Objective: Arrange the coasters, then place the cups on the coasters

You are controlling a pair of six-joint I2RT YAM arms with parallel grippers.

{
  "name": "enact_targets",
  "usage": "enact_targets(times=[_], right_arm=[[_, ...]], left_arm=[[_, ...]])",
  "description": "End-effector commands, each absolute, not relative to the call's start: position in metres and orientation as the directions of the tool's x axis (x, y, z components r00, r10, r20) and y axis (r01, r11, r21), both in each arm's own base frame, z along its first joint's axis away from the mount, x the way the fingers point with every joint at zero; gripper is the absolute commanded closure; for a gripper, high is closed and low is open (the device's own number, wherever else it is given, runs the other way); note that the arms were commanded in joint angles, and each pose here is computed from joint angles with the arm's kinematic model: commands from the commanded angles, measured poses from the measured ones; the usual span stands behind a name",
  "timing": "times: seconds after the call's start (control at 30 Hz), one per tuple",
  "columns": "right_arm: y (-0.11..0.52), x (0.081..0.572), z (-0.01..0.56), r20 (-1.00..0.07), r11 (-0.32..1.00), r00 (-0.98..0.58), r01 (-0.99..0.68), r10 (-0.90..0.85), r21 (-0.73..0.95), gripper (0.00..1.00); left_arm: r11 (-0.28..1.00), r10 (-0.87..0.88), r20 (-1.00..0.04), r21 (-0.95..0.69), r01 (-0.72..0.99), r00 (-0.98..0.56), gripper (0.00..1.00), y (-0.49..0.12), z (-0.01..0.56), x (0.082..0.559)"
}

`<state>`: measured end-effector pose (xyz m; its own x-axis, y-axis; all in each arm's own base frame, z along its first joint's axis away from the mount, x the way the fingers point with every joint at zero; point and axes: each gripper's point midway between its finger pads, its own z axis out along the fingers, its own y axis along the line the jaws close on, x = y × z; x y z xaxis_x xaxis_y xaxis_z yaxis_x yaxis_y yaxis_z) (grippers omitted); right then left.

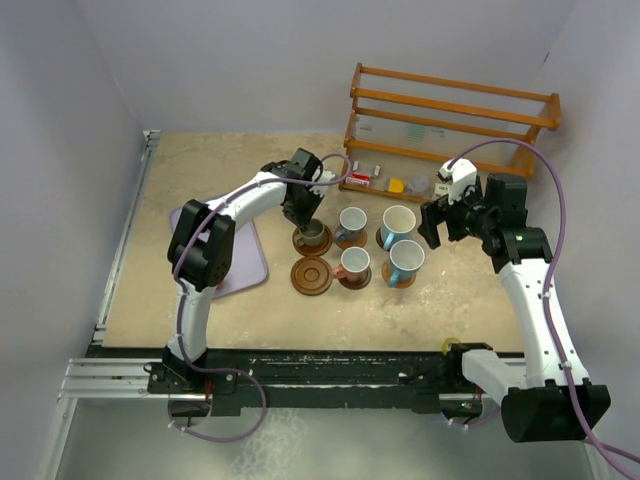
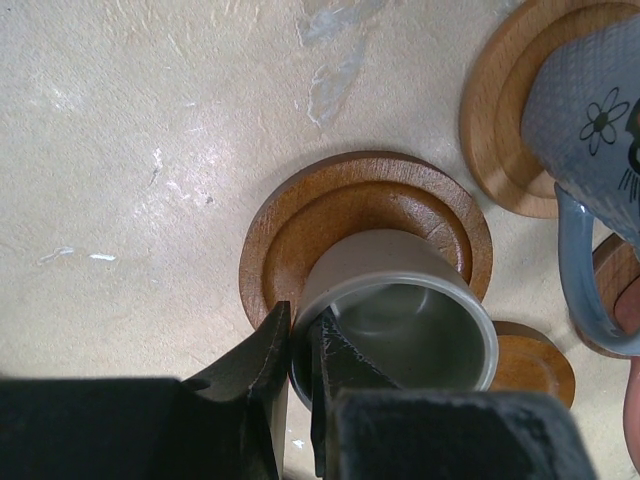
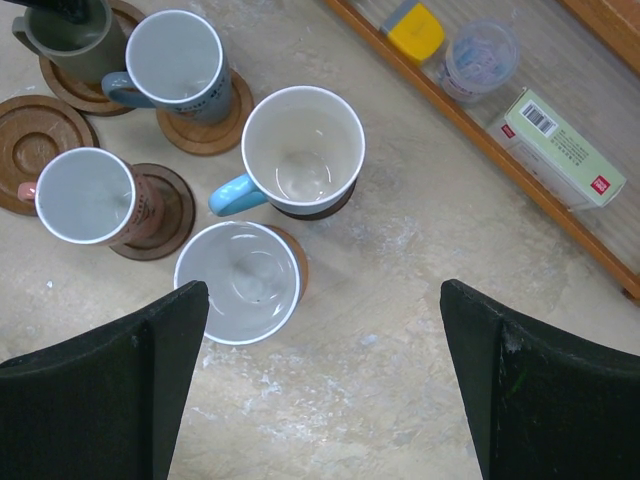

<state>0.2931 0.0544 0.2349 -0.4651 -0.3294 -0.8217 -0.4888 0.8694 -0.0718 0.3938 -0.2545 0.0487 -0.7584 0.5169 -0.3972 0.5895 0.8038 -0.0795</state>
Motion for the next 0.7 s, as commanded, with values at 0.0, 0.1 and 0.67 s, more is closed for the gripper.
enact_targets(times=[0.0, 0.1, 0.67], right_arm=[[0.054, 0.297, 0.243, -0.84, 0.872, -0.432, -0.48, -0.328, -0.093, 0.0], [0.054, 0.297, 0.243, -0.839, 0.873, -0.433, -0.479, -0.328, -0.094, 0.0], [0.056, 0.296, 0.244, -0.843, 0.869, -0.429, -0.487, -0.323, -0.085, 0.0]], left_arm=[[0.799, 0.513, -0.427, -0.08, 0.596, -0.745, 0.91, -0.258, 0.055, 0.395], [0.795, 0.513, -0.438, -0.081, 0.601, -0.738, 0.89, -0.259, 0.061, 0.395], [0.803, 0.507, -0.478, -0.042, 0.595, -0.718, 0.97, -0.254, 0.076, 0.399]])
